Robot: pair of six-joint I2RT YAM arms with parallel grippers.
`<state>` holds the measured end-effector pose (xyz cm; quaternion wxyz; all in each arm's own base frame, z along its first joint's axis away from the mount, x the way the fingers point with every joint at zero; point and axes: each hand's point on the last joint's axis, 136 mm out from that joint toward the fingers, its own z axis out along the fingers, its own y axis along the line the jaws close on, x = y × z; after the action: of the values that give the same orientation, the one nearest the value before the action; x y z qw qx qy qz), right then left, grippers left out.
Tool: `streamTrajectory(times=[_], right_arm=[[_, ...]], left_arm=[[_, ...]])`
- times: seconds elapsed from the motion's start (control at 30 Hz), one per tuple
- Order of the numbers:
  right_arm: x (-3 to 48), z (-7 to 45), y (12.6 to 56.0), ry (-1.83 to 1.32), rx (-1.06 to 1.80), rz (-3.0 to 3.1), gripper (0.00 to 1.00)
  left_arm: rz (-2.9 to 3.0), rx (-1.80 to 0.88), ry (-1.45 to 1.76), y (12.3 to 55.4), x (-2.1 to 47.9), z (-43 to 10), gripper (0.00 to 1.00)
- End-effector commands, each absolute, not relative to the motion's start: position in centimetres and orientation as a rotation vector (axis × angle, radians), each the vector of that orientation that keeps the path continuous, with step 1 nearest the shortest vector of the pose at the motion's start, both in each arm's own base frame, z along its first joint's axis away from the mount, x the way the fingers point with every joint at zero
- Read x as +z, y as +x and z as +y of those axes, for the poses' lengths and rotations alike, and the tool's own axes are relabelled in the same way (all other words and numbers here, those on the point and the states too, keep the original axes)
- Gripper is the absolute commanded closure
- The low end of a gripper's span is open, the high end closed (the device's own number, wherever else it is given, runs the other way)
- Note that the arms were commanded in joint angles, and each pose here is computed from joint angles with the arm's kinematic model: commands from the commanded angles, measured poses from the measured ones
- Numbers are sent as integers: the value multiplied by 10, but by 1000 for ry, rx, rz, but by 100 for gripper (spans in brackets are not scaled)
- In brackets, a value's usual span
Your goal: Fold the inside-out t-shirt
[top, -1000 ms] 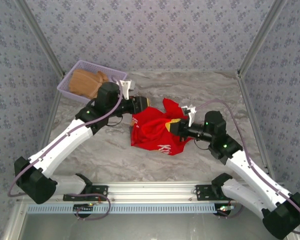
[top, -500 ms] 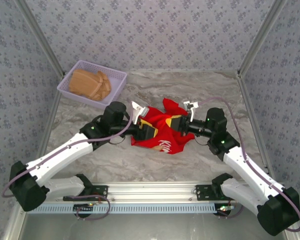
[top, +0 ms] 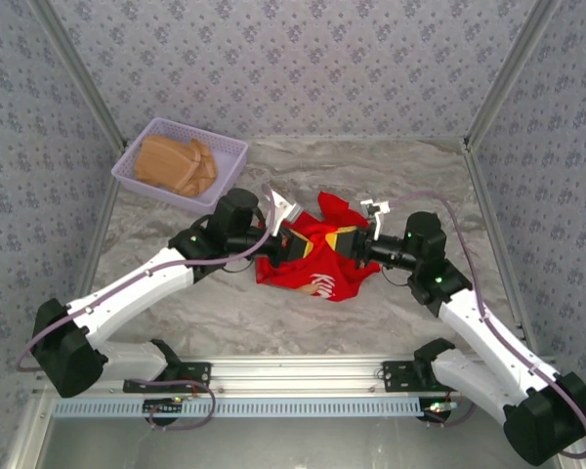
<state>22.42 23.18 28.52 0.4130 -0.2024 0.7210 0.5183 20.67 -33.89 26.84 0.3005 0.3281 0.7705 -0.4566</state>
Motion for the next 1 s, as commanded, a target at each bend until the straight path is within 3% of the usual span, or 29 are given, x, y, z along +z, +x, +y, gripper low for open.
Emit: streamTrajectory(times=[0.0,0.13,0.33,0.5,0.73,0.97], right_arm=[[274,211,236,-476,1074,1884,100],[255,185,260,-368,715,2024,100],[254,171,266,-430,364,2131,75],[283,189,225,-663,479,1977,63],[314,248,166,-910,935,1762,63],[277,278,209,-734,815,1910,54]], left_arm=[[1936,-1246,882,201,307,-337,100],[1867,-1366,796,194,346,-335,100],[1949,-1396,690,203,362,-335,100],[2010,-1422,614,213,363,-336,100],[2089,-1333,546,227,356,-329,100],[2117,-1308,498,232,351,-326,100]])
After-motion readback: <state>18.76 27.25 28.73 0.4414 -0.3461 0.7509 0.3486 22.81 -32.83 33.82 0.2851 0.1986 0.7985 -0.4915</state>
